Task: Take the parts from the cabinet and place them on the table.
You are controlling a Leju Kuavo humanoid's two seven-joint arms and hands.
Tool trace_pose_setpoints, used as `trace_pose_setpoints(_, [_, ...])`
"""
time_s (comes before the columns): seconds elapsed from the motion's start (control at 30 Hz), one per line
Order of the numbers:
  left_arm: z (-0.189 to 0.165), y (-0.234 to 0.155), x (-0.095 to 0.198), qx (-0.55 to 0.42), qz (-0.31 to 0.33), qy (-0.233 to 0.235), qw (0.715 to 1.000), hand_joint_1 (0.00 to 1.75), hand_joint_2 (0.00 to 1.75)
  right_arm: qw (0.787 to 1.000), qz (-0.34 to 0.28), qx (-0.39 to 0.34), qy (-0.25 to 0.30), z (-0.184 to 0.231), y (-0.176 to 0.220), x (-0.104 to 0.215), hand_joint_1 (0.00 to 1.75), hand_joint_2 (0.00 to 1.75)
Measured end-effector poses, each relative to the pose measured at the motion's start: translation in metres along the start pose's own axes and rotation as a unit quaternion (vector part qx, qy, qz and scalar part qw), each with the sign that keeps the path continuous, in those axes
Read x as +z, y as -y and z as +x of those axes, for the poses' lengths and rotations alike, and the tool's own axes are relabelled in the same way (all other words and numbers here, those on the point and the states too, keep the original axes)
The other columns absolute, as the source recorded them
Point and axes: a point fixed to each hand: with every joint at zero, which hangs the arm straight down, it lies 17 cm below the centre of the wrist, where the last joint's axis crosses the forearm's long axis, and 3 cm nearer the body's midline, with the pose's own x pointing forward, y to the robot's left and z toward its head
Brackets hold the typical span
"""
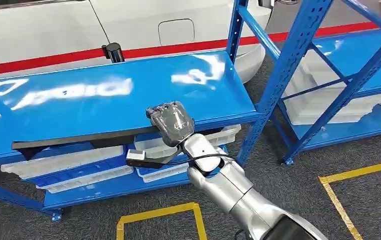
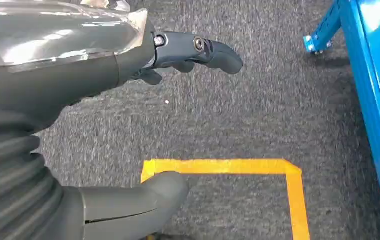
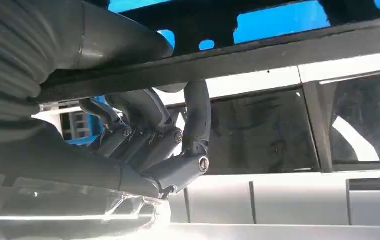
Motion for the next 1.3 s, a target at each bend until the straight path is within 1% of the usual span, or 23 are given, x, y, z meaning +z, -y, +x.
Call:
trace_pose_setpoints(0.5, [0.0, -0.0024, -0.0013, -0.001, 0.002, 0.0, 1.0, 0.0, 1.75, 1.0, -0.002, -0.005, 0.003, 0.0057, 0.0008, -0.0019, 1.71, 1.75])
trace_pose_setpoints(0.77, [0.0001, -0.0012, -0.0007, 0.001, 0.002, -0.001, 1.0, 0.0, 1.75, 1.0, 0.004, -0.003, -0.001, 0.0008, -0.0048, 0.004, 1.71, 1.75])
trace_pose_setpoints(1.3, [-0.0033, -0.0019, 0.0006, 0.0, 0.002, -0.003, 1.0, 0.0, 1.75, 1.0, 0.001, -0.007, -0.001, 0.003, -0.0027, 0.0017, 1.71, 1.75])
